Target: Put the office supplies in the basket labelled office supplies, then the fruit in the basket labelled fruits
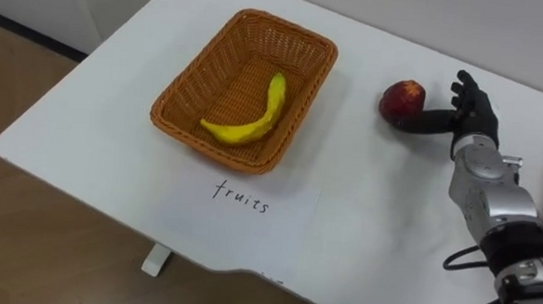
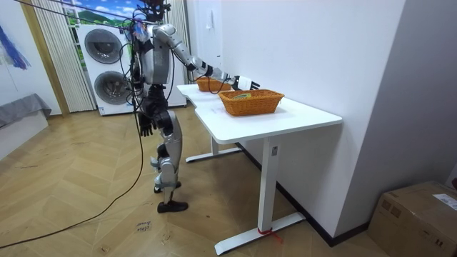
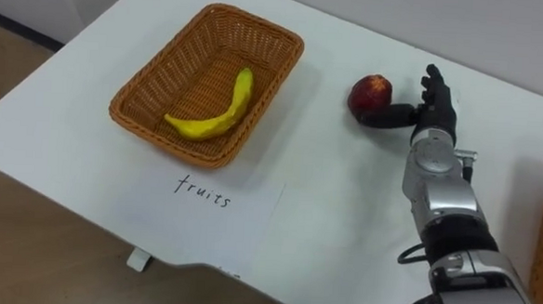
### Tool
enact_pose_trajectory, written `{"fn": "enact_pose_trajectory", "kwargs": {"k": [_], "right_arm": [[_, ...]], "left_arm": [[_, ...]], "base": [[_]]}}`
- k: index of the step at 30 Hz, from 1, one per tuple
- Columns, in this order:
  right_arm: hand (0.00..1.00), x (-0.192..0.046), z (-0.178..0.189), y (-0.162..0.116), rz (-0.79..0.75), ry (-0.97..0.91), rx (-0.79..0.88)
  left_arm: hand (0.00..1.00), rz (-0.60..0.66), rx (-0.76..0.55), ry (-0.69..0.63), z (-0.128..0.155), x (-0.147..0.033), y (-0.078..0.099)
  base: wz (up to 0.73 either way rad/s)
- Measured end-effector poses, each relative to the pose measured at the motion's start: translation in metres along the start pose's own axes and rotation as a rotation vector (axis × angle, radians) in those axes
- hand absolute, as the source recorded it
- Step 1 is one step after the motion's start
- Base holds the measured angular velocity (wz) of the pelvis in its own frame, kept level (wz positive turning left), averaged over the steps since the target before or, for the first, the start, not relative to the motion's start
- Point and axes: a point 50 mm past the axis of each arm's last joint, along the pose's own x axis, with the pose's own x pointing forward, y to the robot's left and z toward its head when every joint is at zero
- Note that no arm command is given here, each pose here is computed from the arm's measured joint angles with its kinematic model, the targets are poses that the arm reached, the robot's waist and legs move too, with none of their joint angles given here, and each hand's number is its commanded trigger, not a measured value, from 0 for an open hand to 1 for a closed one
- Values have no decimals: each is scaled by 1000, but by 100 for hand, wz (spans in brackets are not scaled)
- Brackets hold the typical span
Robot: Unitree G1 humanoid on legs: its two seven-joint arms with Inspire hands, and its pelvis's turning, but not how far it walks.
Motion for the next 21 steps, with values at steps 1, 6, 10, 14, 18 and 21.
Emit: {"fn": "enact_pose_trajectory", "kwargs": {"k": [1,6,10,14,18,21], "right_arm": [[0,0,0,0,-1,-4,0],[0,0,2,-1,-2,-17,-5],[0,0,4,0,9,-32,-13],[0,-1,5,6,36,-47,-64],[0,-2,5,10,61,-59,-103],[0,-2,5,12,77,-60,-111]], "left_arm": [[0,-1,1,0,0,0,0],[0,4,5,8,-1,1,1],[0,2,5,4,0,1,0],[0,-1,2,-16,5,1,-2],[0,-6,2,-37,11,2,-4],[0,-7,2,-37,10,2,-4]], "base": [[0],[0],[-8],[-11],[-2],[-1]]}}
